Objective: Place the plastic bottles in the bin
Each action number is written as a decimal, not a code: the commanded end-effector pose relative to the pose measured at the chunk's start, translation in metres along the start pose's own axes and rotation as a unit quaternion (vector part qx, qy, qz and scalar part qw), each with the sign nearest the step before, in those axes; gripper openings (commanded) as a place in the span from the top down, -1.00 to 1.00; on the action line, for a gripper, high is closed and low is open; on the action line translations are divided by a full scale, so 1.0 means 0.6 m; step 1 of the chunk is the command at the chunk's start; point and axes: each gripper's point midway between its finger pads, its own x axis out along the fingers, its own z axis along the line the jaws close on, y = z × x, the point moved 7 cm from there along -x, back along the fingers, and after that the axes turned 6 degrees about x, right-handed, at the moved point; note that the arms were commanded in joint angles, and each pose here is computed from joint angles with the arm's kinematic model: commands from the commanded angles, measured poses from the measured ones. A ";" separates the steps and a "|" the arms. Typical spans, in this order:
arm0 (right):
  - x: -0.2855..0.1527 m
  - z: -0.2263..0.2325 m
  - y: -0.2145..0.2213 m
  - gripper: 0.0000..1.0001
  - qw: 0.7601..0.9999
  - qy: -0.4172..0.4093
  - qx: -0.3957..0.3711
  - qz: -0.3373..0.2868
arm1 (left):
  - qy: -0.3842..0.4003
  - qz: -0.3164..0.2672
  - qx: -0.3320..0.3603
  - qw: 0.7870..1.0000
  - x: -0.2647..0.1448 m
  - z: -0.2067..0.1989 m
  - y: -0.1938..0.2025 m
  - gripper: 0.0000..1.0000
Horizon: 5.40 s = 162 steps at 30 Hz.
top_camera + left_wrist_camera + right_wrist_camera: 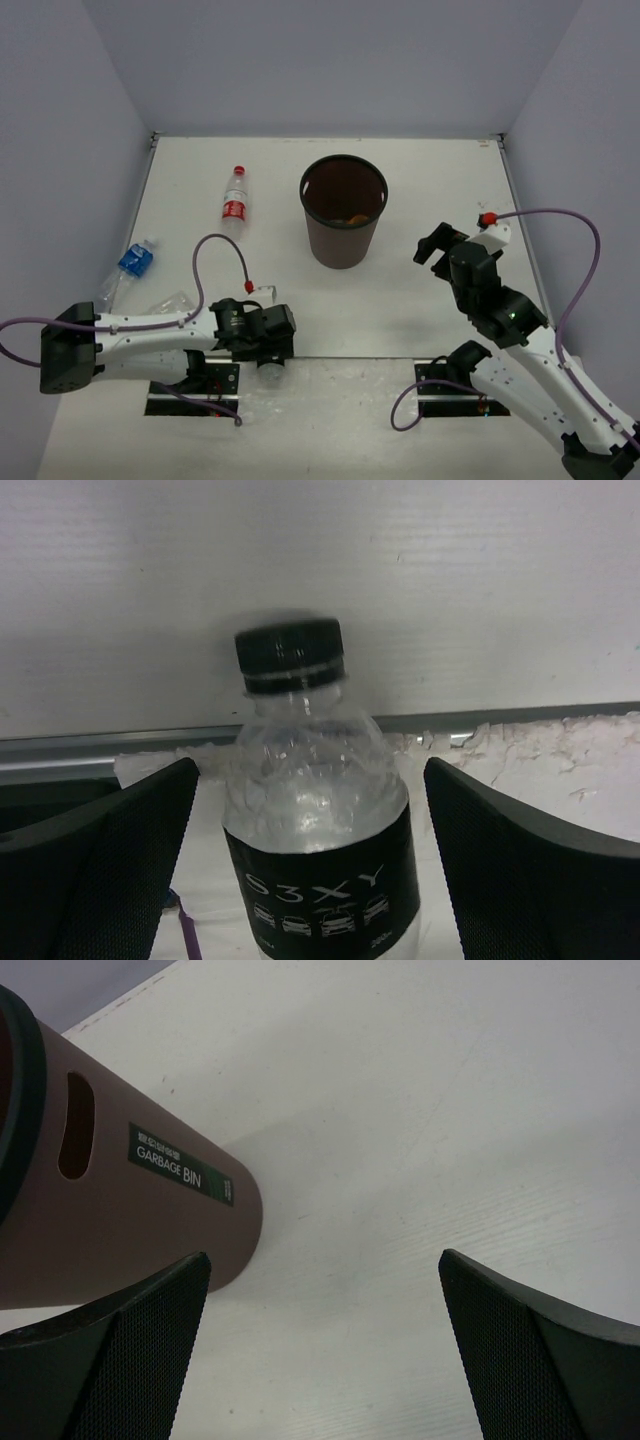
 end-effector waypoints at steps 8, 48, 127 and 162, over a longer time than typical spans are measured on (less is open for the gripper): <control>0.011 -0.014 0.012 -0.97 1.000 0.025 0.010 -0.011 | -0.002 -0.016 0.009 1.000 0.008 -0.041 0.015 0.31; 0.048 -0.026 0.062 -0.97 1.000 0.020 0.003 -0.001 | 0.119 -0.552 0.122 0.816 -0.338 -0.284 -0.576 0.18; 0.067 -0.026 0.085 -0.98 0.998 0.042 -0.033 0.032 | -0.064 -0.210 0.022 0.975 0.127 0.209 -0.635 -0.06; 0.056 0.008 -0.007 -0.98 0.995 0.089 -0.013 -0.054 | 0.292 -0.485 0.265 0.780 -0.298 -0.276 -0.522 0.04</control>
